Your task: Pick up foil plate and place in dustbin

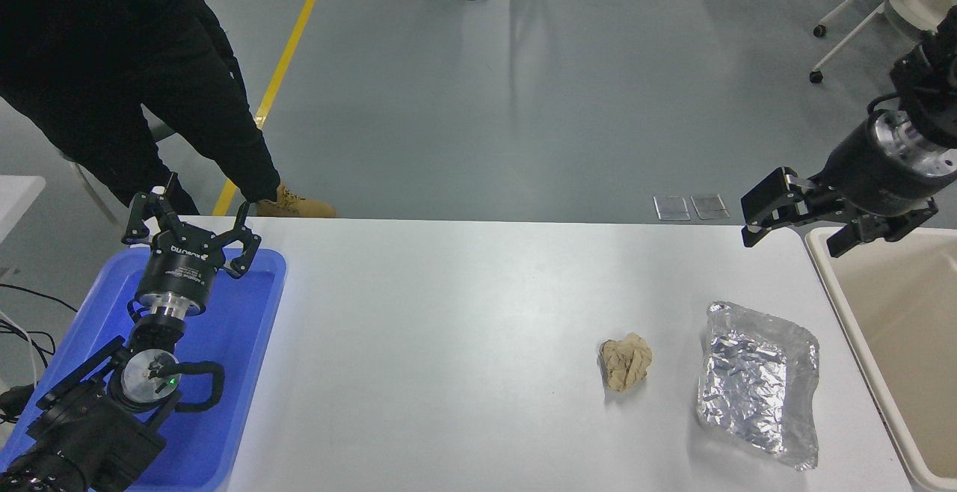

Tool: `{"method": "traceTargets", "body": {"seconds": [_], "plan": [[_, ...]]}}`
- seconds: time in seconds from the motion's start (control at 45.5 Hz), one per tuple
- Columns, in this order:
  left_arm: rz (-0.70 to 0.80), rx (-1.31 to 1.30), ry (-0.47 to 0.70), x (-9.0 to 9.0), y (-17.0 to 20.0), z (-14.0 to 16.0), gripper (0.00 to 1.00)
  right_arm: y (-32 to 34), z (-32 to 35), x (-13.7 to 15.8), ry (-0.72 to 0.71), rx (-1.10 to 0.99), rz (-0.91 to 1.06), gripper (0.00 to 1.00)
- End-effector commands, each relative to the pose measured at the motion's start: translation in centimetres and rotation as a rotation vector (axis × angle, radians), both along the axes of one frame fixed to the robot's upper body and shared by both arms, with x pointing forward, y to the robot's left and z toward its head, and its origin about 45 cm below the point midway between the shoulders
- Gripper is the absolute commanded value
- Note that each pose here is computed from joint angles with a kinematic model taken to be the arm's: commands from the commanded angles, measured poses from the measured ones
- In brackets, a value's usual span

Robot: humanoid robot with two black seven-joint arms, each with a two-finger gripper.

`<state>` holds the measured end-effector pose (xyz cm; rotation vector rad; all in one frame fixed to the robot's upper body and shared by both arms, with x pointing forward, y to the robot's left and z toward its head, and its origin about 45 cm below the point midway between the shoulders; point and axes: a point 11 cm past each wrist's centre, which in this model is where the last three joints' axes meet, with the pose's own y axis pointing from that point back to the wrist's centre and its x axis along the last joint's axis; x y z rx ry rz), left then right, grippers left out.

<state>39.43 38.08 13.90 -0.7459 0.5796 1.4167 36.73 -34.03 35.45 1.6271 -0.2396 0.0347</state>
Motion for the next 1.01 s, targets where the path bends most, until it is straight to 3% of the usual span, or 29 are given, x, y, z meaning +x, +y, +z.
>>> {"method": "traceTargets", "body": {"seconds": [0.0, 0.374, 0.505, 0.813, 0.989], "plan": [[-0.001, 0.0, -0.001, 0.0, 0.0, 0.0, 1.0, -1.5, 0.7, -0.1, -0.03, 0.031, -0.05, 1.0], [-0.001, 0.0, -0.001, 0.0, 0.0, 0.0, 1.0, -6.1, -0.1, -1.3, -0.02, 0.009, -0.167, 1.0], [0.0, 0.001, 0.0, 0.0, 0.0, 0.0, 1.0, -8.2, -2.7, -2.1, 0.025, -0.009, -0.213, 1.0], [-0.001, 0.0, -0.001, 0.0, 0.0, 0.0, 1.0, -14.3, -9.3, -2.5, -0.119, -0.148, -0.321, 1.0], [-0.001, 0.0, -0.001, 0.0, 0.0, 0.0, 1.0, -13.4, -14.2, -3.1, -0.101, -0.095, -0.336, 1.0]]}}
